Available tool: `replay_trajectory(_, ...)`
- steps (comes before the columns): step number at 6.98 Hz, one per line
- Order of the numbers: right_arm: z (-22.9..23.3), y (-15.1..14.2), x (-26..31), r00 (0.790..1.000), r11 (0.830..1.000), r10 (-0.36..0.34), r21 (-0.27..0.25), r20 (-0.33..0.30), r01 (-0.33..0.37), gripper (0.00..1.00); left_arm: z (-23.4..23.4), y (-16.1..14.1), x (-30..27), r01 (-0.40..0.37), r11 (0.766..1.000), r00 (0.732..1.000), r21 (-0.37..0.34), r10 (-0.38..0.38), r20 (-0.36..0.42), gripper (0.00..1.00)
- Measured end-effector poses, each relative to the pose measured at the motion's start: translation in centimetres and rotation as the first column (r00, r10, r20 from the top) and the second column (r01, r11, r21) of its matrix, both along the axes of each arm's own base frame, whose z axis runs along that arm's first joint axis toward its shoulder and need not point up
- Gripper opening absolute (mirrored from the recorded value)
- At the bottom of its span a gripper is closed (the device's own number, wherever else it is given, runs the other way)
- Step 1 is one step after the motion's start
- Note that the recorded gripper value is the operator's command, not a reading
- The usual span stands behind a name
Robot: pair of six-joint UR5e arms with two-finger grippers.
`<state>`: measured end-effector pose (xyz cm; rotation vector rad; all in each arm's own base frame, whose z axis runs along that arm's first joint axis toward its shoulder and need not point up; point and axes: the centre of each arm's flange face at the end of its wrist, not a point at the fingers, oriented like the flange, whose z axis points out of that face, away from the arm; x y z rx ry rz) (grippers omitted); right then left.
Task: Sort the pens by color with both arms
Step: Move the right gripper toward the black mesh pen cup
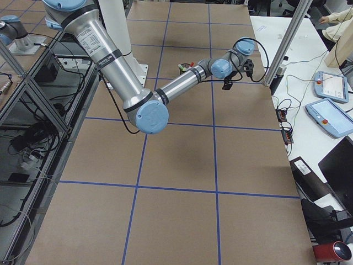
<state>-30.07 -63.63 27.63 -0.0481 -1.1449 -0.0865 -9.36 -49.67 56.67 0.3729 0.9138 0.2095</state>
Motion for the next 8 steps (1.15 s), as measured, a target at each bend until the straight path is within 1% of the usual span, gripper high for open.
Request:
replay_trajectory(2,-2.1,2.3,-5.1,1.0,0.998,0.006,-0.068,0.028,-0.004,0.99,0.0,0.0,0.0,0.0,1.0,1.0,-0.001,0.0,0.0,1.0)
replay_trajectory(3,-3.5,3.9,-7.5,1.0,0.996,0.007,-0.088,0.028,-0.005,0.99,0.0,0.0,0.0,0.0,1.0,1.0,-0.002,0.0,0.0,1.0)
replay_trajectory(4,-5.1,5.5,-9.5,1.0,0.996,0.015,-0.085,0.024,-0.013,0.99,0.0,0.0,0.1,0.0,1.0,1.0,-0.002,0.0,-0.001,1.0)
replay_trajectory(6,-7.9,7.2,-12.0,0.999,0.998,0.03,-0.058,0.028,-0.029,0.99,-0.4,-0.3,0.1,-0.003,1.0,1.0,0.01,0.003,0.0,0.99)
replay_trajectory(7,-8.7,8.0,-13.3,0.999,0.999,0.03,-0.045,0.024,-0.029,0.98,-0.5,-0.3,0.1,-0.006,1.0,1.0,0.016,0.006,0.001,0.99)
replay_trajectory(8,-9.0,9.0,-14.9,1.0,0.999,0.025,-0.044,0.018,-0.024,0.97,-0.6,-0.4,0.1,-0.007,1.0,1.0,0.018,0.007,0.001,0.99)
